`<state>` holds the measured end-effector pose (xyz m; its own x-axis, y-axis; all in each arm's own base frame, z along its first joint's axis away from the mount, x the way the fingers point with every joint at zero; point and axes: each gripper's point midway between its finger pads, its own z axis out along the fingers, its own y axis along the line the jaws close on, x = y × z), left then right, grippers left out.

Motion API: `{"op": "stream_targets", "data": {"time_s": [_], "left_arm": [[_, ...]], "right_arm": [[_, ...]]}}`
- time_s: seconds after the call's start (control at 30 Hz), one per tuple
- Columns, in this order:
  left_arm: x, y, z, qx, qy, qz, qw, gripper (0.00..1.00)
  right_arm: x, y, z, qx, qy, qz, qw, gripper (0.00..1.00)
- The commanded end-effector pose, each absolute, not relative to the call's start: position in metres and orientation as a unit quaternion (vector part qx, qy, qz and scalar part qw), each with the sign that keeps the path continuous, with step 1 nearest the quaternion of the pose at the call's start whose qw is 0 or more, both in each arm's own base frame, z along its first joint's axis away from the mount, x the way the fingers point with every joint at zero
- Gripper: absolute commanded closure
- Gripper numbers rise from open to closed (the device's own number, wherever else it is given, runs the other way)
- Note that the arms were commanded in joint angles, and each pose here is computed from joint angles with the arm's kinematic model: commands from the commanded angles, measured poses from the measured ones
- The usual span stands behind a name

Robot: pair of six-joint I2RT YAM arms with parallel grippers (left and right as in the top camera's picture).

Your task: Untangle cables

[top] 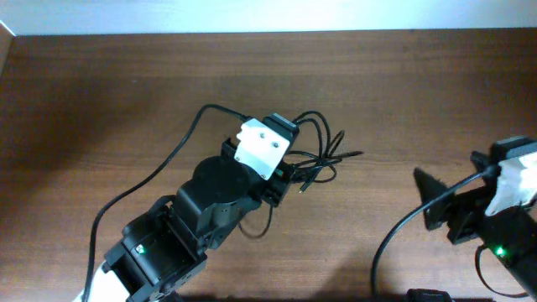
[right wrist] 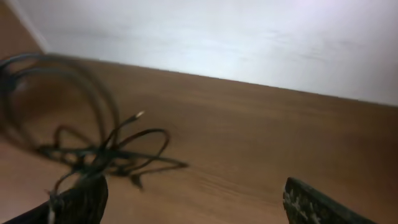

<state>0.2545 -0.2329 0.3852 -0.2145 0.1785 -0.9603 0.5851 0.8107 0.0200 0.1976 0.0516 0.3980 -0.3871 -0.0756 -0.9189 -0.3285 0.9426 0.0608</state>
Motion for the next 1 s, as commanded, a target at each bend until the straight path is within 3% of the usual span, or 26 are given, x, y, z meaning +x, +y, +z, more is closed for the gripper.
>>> {"op": "stream_targets", "data": {"time_s": [0.0,0.23,0.3,0.4,0.97], "left_arm": [[0.247,-0.243,0.401,0.27,0.732,-0.213,0.588,1.0],[0.238,-0.258,0.428,0.284,0.689,-0.267,0.611,1.0],[0.234,-0.263,0.431,0.293,0.68,-0.282,0.61,1.0],[0.229,-0.268,0.433,0.304,0.672,-0.296,0.606,1.0],[0.206,-0.285,0.472,0.336,0.594,-0.371,0.63,1.0]], "right_arm": [[0.184,0.077,0.405,-0.236,0.79,0.135,0.549,0.09],[0.183,0.092,0.391,-0.319,0.776,0.151,0.523,0.08],[0.182,0.1,0.388,-0.364,0.759,0.16,0.516,0.01],[0.183,0.108,0.382,-0.403,0.743,0.176,0.505,0.01],[0.208,0.115,0.343,-0.413,0.768,0.261,0.414,0.01]]}}
